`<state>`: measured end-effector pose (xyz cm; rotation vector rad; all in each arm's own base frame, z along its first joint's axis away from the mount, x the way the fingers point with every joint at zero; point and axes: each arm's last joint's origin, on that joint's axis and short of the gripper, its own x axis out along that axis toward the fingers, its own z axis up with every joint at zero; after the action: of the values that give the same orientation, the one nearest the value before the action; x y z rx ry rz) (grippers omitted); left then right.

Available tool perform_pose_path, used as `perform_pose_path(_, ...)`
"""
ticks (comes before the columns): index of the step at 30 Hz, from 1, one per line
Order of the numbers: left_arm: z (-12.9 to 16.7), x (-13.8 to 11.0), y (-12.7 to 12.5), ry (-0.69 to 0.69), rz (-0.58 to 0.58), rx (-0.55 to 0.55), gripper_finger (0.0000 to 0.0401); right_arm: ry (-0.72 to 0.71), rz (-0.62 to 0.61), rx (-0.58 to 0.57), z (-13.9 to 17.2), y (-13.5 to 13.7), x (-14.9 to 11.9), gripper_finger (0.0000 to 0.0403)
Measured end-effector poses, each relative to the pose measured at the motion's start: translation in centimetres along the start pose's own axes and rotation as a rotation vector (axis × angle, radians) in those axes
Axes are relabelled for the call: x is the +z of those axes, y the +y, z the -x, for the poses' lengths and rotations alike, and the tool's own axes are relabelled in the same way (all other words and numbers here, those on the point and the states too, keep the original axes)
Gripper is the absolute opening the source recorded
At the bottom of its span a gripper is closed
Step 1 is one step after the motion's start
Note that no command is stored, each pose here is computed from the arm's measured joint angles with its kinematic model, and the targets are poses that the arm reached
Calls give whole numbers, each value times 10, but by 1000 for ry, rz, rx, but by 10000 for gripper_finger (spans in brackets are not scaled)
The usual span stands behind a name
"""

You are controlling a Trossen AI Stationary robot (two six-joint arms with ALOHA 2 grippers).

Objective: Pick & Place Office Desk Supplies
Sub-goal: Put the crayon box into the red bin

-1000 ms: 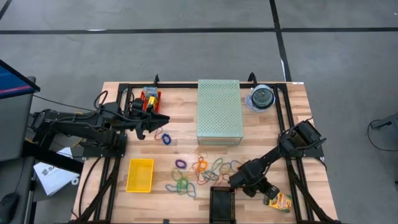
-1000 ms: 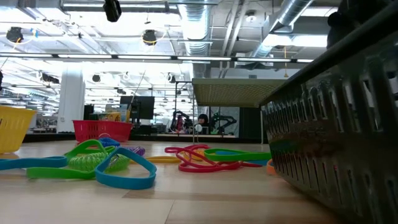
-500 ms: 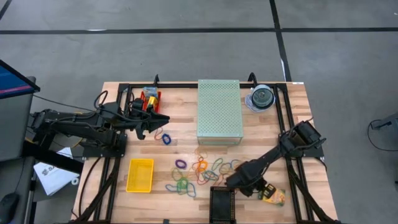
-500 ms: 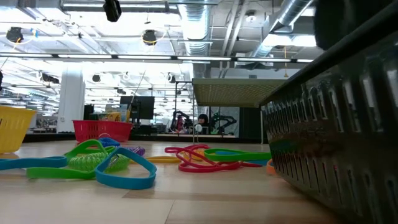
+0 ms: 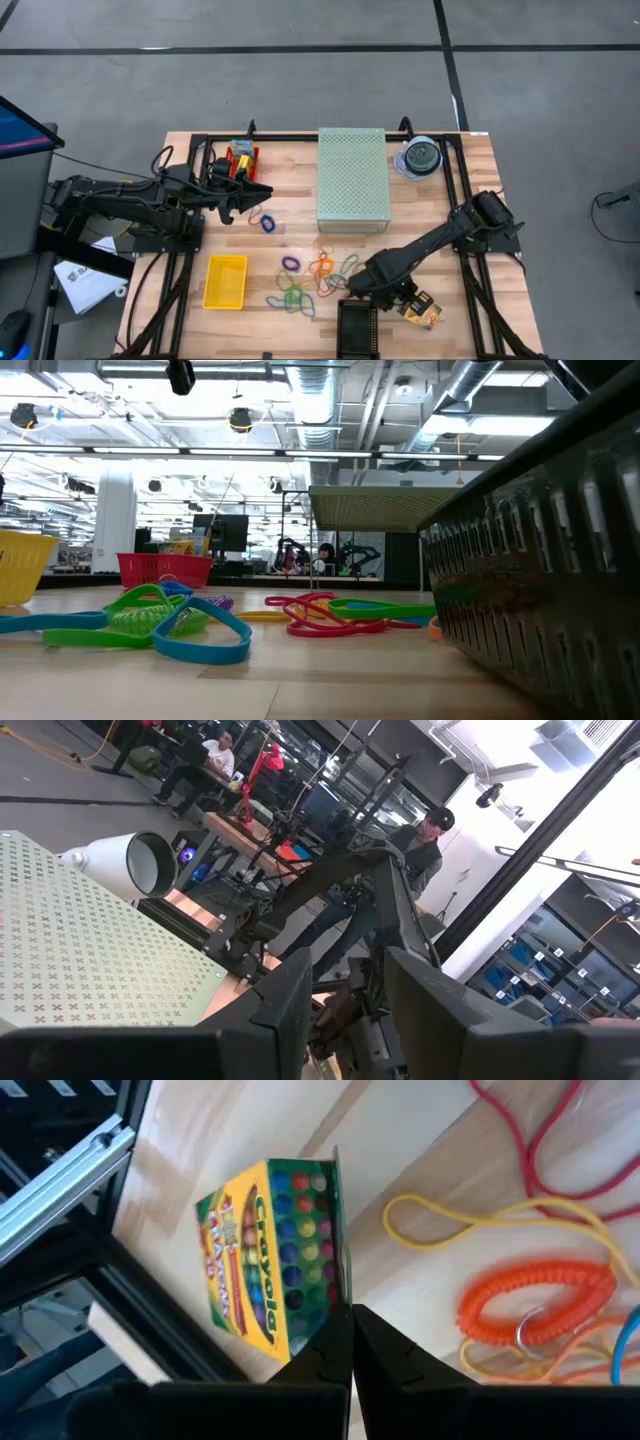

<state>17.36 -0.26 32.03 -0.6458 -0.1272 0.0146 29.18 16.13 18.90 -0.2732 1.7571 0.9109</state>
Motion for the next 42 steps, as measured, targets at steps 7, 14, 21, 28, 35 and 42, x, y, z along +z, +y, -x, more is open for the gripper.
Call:
perform_pose_path(7, 0, 0, 0, 0, 0, 0, 122, -77, -29, -51, 28, 3, -4, 0)
perform_pose_path(14, 0, -1, 0, 18, -15, -21, 122, -131, -107, -126, 65, 0, -23, 0)
perform_pose_path(21, 0, -1, 0, 19, -58, -20, 122, -236, -180, -196, 105, -6, -41, 0)
perform_pose_path(28, -1, 9, -14, 43, -136, -47, 122, -391, -236, -235, 145, -11, -48, 0)
perform_pose_path(35, -14, 43, -52, 260, -357, 80, 122, -657, -276, -359, 196, -20, -54, 0)
perform_pose_path(42, -39, 60, -77, 396, -455, 125, 123, -816, -381, -483, 238, -30, -76, 0)
